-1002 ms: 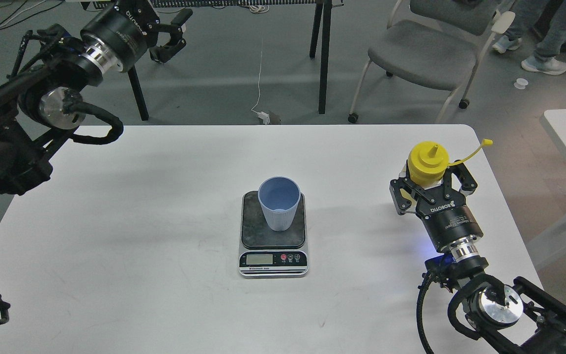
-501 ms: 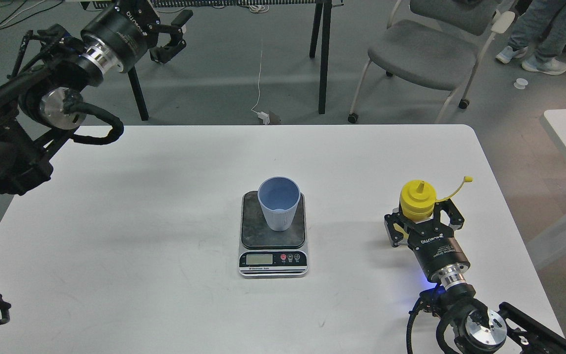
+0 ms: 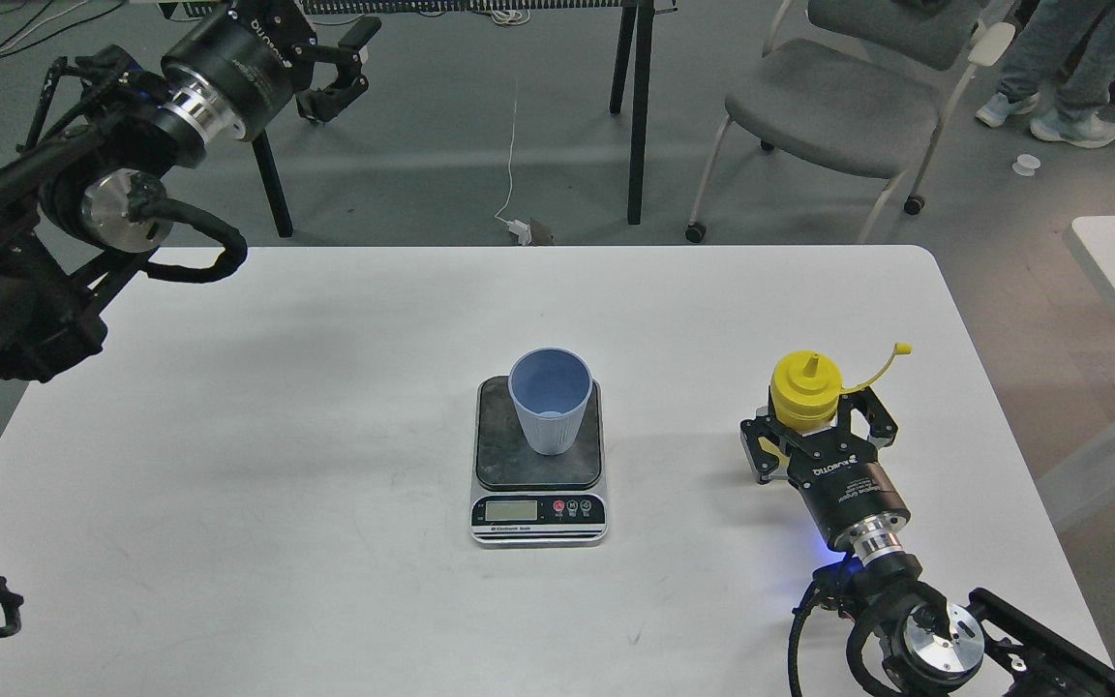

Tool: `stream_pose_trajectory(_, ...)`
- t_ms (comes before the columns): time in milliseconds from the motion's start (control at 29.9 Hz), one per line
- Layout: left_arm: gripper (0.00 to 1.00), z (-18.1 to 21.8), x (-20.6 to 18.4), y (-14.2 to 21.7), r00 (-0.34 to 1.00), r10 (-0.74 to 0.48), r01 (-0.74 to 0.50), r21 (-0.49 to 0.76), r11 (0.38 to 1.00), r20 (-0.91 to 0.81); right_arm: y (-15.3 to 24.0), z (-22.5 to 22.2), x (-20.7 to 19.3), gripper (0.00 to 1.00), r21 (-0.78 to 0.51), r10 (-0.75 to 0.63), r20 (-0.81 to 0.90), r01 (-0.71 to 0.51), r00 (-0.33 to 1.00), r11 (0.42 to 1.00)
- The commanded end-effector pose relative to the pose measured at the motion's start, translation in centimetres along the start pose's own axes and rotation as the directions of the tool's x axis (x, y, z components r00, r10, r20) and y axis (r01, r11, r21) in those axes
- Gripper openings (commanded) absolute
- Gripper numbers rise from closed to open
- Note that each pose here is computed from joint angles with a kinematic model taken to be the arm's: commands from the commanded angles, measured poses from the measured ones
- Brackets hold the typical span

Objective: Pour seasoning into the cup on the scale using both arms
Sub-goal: 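Lower the yellow bottle onto the table beside the scale, then open the right gripper and withdraw it from the bottle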

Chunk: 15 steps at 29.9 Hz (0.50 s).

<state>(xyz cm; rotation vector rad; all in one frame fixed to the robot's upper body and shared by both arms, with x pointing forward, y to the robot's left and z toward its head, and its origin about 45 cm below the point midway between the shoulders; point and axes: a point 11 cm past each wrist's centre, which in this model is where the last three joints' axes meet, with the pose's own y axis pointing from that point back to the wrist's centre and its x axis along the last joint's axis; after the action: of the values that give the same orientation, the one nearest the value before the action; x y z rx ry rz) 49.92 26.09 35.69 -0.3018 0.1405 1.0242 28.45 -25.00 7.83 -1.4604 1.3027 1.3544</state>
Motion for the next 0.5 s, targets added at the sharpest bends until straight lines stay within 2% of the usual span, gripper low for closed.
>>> stream_pose_trajectory(0,1.00,0.1,0.2,0.1,1.000,0.003,-0.003,0.000,1.000,0.003,0.3,0.0,0.2,0.79,0.001,0.007,0.002,-0.007,1.000,1.000)
stream_pose_trajectory(234,1.00,0.3,-0.3,0.0,1.000,-0.010,0.010,-0.004,1.000,0.001,0.4,0.1,0.2,0.89,0.003,0.007,0.007,-0.007,1.000,1.000)
stream_pose_trajectory(301,1.00,0.3,-0.4,0.0,1.000,-0.012,0.012,-0.004,1.000,0.000,0.8,0.1,0.5,0.95,0.005,0.014,0.012,-0.014,1.000,1.000)
stream_pose_trajectory(468,0.99,0.4,-0.3,0.0,1.000,-0.012,0.012,-0.005,1.000,0.002,1.9,-0.5,1.3,0.97,0.016,0.041,0.005,-0.042,0.999,0.999)
